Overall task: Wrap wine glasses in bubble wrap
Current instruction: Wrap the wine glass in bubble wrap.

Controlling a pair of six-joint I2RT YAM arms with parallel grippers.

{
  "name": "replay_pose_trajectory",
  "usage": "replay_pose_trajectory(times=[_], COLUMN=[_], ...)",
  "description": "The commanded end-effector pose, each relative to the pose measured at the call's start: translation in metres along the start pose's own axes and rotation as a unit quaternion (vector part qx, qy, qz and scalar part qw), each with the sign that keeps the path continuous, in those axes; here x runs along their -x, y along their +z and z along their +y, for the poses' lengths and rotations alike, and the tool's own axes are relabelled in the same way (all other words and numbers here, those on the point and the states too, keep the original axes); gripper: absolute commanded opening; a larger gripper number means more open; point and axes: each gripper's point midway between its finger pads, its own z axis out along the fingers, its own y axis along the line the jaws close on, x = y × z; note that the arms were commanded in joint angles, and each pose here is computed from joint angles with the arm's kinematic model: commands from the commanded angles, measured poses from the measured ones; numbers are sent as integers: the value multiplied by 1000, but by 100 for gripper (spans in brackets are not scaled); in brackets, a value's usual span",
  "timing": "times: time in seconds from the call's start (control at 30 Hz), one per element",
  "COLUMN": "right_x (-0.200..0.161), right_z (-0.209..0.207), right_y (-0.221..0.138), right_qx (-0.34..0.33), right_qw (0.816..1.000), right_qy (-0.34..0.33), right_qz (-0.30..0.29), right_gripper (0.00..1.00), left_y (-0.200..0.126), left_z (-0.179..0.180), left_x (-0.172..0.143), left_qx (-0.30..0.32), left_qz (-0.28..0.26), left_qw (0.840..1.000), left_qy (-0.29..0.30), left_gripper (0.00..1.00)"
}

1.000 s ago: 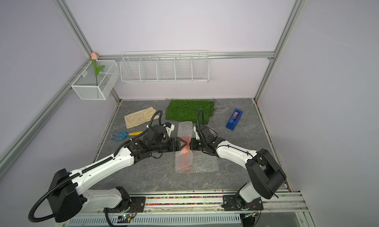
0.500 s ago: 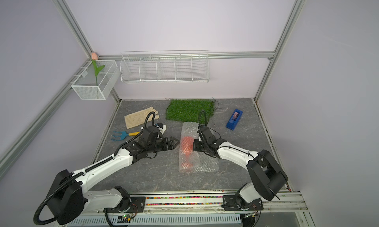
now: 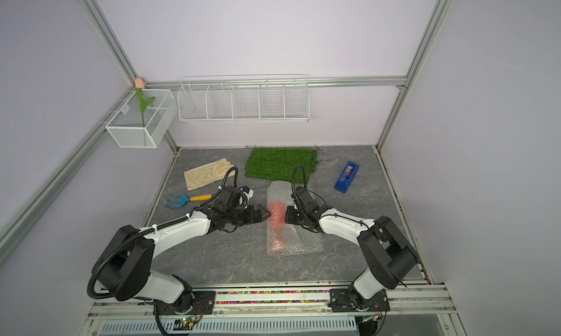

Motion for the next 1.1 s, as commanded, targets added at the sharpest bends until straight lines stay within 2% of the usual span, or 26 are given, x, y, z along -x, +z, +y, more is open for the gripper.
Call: replay_pose_trajectory(times=[0.0, 0.67, 1.07], right_x=[-4, -10, -14], right_z=[-3, -3, -6], right_y=[9, 28, 34], right_qx=[5, 7, -1], right_qw=[1000, 999, 999], right_qy=[18, 33, 36], right_qz=[7, 22, 27], right_gripper=[7, 7, 7], left_y=[4, 24, 30], left_z=[-14, -8, -18], left_x=[10, 24, 28], left_qx=[-41, -62, -97], left_qz=[-5, -2, 0], left_qw=[999, 998, 995], left_qy=[16, 0, -5], left_gripper=[100, 100, 100])
